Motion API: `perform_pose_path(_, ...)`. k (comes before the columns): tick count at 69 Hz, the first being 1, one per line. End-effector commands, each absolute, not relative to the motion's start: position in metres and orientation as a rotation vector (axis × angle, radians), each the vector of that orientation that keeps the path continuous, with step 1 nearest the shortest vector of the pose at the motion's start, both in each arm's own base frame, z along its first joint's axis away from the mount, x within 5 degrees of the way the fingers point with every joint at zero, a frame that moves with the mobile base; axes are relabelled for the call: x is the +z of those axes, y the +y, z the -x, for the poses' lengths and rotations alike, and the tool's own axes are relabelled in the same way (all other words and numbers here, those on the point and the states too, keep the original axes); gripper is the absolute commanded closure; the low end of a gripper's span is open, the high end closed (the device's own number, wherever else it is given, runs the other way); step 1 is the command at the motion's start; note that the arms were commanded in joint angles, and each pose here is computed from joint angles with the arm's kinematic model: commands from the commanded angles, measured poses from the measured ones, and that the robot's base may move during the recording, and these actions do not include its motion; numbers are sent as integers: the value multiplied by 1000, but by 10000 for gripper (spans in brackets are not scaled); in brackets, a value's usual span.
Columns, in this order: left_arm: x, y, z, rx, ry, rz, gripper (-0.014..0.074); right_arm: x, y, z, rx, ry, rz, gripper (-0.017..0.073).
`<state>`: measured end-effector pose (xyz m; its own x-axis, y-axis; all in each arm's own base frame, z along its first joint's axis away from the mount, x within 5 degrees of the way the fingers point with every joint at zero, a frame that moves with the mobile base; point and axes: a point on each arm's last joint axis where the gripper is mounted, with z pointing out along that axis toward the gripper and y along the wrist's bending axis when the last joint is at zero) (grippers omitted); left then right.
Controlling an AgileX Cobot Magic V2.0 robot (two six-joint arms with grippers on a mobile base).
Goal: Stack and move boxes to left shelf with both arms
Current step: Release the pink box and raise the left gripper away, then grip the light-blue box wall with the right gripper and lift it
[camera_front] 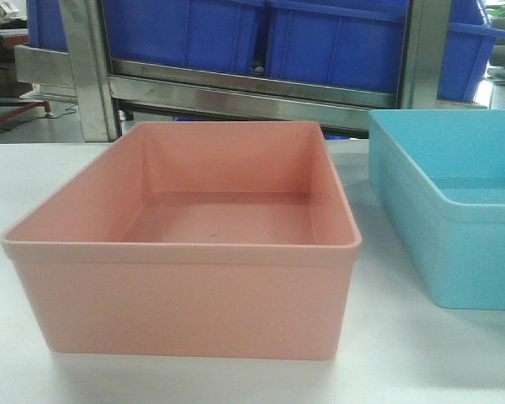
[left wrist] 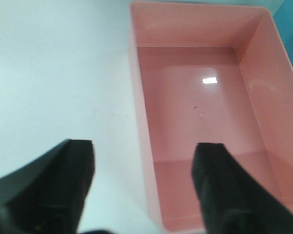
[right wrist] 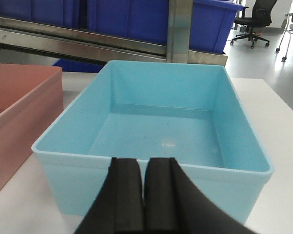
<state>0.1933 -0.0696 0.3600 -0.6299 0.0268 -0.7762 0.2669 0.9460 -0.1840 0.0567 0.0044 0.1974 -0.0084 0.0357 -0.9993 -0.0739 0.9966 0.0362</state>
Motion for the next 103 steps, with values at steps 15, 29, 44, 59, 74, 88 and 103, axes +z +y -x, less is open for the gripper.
perform_pose_path(15,352,-51,-141,-360,1979,-187,605,224,3,-52,78,1400,21,510)
perform_pose_path(29,334,-44,-127,-341,1877,-182,602,270,4,-50,82,1436,28,506)
perform_pose_path(44,332,-44,-130,-343,1807,-170,602,336,7,-90,84,1607,37,503)
perform_pose_path(59,333,-44,-130,-344,1796,-168,603,381,12,-165,85,1812,48,444)
perform_pose_path(74,333,-44,-130,-344,1796,-168,603,402,16,-223,64,1966,70,0)
perform_pose_path(88,333,-44,-130,-344,1796,-168,603,408,-13,-253,-44,2205,-23,-30)
perform_pose_path(103,333,-44,-130,-344,1797,-168,603,391,-73,-281,-178,2411,-109,-30)
